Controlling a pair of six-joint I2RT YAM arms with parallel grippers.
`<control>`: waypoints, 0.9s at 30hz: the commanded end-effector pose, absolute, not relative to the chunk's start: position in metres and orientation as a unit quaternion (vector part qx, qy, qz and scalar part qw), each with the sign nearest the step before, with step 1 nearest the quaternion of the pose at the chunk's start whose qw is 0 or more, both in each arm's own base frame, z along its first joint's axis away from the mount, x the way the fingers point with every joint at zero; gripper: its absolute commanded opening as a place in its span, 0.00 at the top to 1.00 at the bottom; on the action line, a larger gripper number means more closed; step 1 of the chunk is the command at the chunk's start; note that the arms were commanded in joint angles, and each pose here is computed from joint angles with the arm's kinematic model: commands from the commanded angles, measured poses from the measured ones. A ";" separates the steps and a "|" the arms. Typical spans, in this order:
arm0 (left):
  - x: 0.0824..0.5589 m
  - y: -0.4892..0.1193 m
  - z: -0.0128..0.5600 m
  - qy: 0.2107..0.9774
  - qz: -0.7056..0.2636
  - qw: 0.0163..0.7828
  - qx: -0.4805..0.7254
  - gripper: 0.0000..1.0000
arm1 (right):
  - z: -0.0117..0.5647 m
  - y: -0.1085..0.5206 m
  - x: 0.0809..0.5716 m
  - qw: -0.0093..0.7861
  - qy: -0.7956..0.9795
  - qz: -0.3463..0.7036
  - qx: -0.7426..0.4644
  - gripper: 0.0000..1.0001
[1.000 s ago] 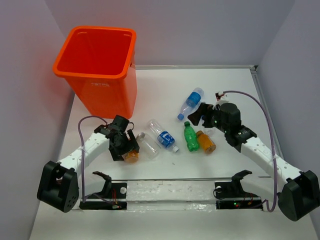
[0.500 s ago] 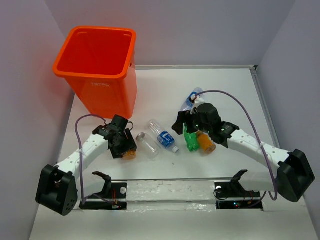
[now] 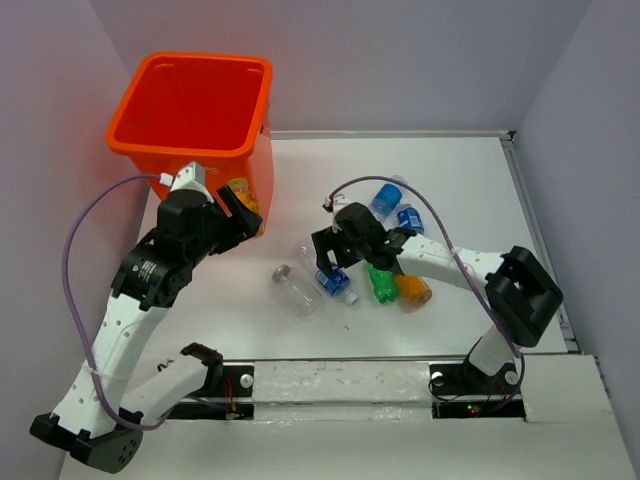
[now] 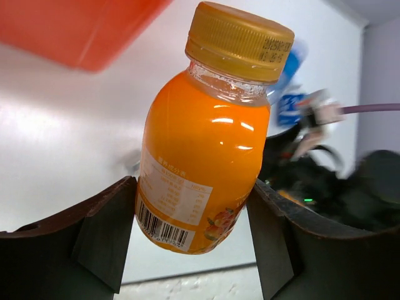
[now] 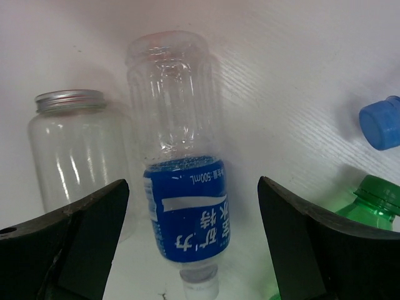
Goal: Put the plastic bottles in the bin
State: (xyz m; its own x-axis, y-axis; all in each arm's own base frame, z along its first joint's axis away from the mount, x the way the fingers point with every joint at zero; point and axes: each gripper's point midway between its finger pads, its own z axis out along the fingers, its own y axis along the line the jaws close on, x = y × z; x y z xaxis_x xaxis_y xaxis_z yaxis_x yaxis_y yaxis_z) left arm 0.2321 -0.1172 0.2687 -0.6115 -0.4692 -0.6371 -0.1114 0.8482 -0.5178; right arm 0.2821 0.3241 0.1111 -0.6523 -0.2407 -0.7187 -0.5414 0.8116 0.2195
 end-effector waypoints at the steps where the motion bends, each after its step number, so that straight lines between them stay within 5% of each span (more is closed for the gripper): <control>1: 0.253 -0.121 0.361 0.797 -0.265 0.526 -0.135 0.44 | 0.099 0.330 0.294 0.341 0.892 0.170 -0.245 0.11; 11: 0.274 -0.066 0.534 0.598 -0.223 0.748 -0.182 0.41 | 0.070 0.329 0.305 0.321 0.906 0.129 -0.243 0.18; 16: 0.300 -0.041 0.564 0.562 -0.135 0.787 -0.216 0.37 | 0.066 0.326 0.310 0.326 0.908 0.113 -0.238 0.40; 27: 0.412 -0.022 0.565 0.565 -0.046 0.792 -0.227 0.37 | 0.127 0.329 0.310 0.399 0.876 0.150 -0.226 0.62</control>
State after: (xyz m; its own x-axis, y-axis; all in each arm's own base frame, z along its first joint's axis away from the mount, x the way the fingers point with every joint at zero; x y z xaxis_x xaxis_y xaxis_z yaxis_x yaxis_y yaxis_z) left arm 0.3840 -0.0361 0.5609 0.3213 -0.3517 -0.8793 -0.1460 0.8990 -0.4129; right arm 0.3022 0.3177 0.0659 -0.6792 -0.3532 -0.6434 -0.5011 0.8636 0.0550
